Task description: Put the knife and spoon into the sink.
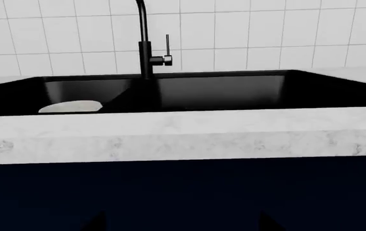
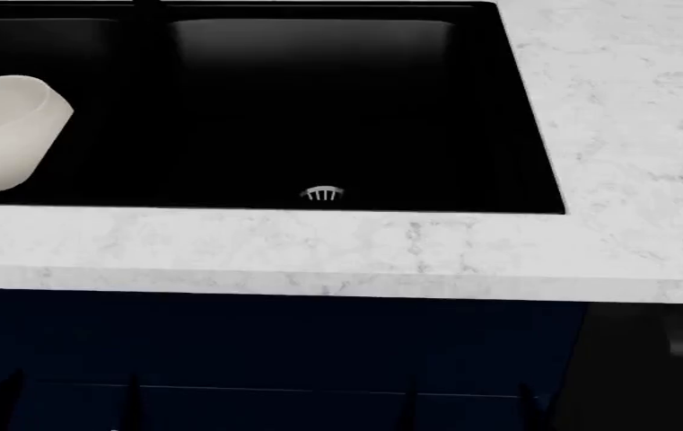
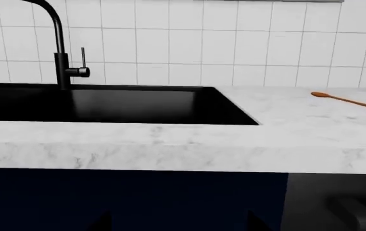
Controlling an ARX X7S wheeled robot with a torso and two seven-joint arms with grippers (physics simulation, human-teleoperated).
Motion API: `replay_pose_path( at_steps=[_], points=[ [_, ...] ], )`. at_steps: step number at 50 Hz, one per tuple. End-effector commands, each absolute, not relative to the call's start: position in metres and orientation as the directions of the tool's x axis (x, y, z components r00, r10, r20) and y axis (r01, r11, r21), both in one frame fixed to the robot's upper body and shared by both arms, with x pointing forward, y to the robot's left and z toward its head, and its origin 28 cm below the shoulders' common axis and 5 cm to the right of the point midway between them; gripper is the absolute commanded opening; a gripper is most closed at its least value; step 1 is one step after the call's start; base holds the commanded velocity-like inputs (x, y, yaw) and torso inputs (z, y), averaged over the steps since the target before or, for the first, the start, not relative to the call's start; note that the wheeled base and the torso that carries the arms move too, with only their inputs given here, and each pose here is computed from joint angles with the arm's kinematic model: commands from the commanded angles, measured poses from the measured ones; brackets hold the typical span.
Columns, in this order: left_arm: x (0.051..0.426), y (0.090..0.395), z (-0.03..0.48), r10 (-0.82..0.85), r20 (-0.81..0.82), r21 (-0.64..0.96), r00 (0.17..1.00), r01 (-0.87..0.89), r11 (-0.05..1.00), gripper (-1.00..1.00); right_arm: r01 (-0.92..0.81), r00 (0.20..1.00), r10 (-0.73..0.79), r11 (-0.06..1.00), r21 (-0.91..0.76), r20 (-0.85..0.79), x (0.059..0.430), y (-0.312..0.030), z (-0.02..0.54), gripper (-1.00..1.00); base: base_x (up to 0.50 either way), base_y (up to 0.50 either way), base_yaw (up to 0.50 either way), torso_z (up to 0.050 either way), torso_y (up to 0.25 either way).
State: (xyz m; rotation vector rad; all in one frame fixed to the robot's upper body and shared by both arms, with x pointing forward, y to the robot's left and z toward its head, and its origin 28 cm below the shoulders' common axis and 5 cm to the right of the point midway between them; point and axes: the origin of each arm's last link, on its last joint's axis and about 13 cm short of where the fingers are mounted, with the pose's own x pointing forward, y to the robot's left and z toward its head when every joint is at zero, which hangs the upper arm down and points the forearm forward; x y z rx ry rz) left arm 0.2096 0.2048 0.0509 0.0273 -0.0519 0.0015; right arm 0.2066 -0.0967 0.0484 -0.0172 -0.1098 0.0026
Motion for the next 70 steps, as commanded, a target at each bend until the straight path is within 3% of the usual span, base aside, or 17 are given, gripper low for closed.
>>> replay_pose_path(
  at_steps=[1, 9, 22, 24, 26, 30, 31, 35, 50, 57, 70],
  points=[
    [0.219, 0.208, 0.087, 0.020, 0.033, 0.042, 0.999, -0.022, 0.999, 1.00, 0.019, 0.985, -0.011, 0.999, -0.048, 0.171, 0.211, -0.103, 0.086, 1.00, 0.00, 0.00, 0.00, 0.000, 0.000],
    [0.235, 0.215, 0.123, 0.000, 0.001, 0.063, 1.000, -0.001, 0.998, 1.00, -0.008, 0.991, 0.017, 0.998, -0.066, 0.129, 0.227, -0.117, 0.129, 1.00, 0.00, 0.00, 0.00, 0.000, 0.000],
    [0.294, 0.226, 0.198, -0.007, 0.016, 0.050, 1.000, 0.006, 0.999, 1.00, -0.007, 0.999, 0.008, 1.000, -0.024, 0.033, 0.268, -0.141, 0.213, 1.00, 0.00, 0.00, 0.00, 0.000, 0.000],
    [0.300, 0.228, 0.211, -0.006, 0.016, 0.046, 1.000, 0.006, 0.999, 1.00, -0.081, 0.997, 0.081, 0.997, 0.004, 0.018, 0.272, -0.145, 0.225, 1.00, 0.00, 0.00, 0.00, 0.000, 0.000],
    [0.304, 0.230, 0.221, -0.008, 0.018, 0.033, 1.000, 0.007, 0.999, 1.00, -0.003, 1.000, 0.003, 1.000, -0.027, 0.002, 0.278, -0.151, 0.232, 1.00, 0.00, 0.00, 0.00, 0.000, 0.000],
    [0.314, 0.237, 0.237, 0.020, 0.019, 0.053, 1.000, -0.021, 0.998, 1.00, -0.006, 1.000, 0.006, 1.000, -0.019, -0.027, 0.284, -0.156, 0.256, 1.00, 0.00, 0.00, 0.00, 0.000, 0.000],
    [0.317, 0.239, 0.242, 0.034, 0.018, 0.064, 0.999, -0.035, 0.997, 1.00, 0.060, 0.997, -0.063, 0.996, -0.063, -0.048, 0.286, -0.158, 0.261, 1.00, 0.00, 0.00, 0.00, 0.000, 0.000],
    [0.327, 0.248, 0.260, 0.077, 0.025, 0.065, 0.997, -0.079, 0.995, 1.00, 0.062, 0.998, -0.061, 0.993, -0.098, 0.010, 0.287, -0.166, 0.283, 1.00, 0.00, 0.00, 0.00, 0.000, 0.000],
    [0.337, 0.272, 0.273, 0.164, 0.028, 0.061, 0.986, -0.166, 0.984, 1.00, 0.145, 0.988, -0.141, 0.986, -0.080, 0.056, 0.278, -0.194, 0.311, 1.00, 0.00, 0.00, 0.00, 0.000, 0.000],
    [0.335, 0.276, 0.273, 0.169, 0.039, 0.052, 0.985, -0.170, 0.984, 1.00, 0.108, 0.991, -0.104, 0.993, -0.045, 0.086, 0.266, -0.189, 0.317, 1.00, 0.06, 0.00, 0.00, 0.000, 0.000],
    [0.334, 0.275, 0.272, 0.167, 0.042, 0.052, 0.985, -0.169, 0.984, 1.00, 0.079, 0.994, -0.076, 0.996, -0.032, 0.084, 0.258, -0.182, 0.321, 1.00, 0.17, -0.48, 0.00, 0.000, 0.000]
  ],
)
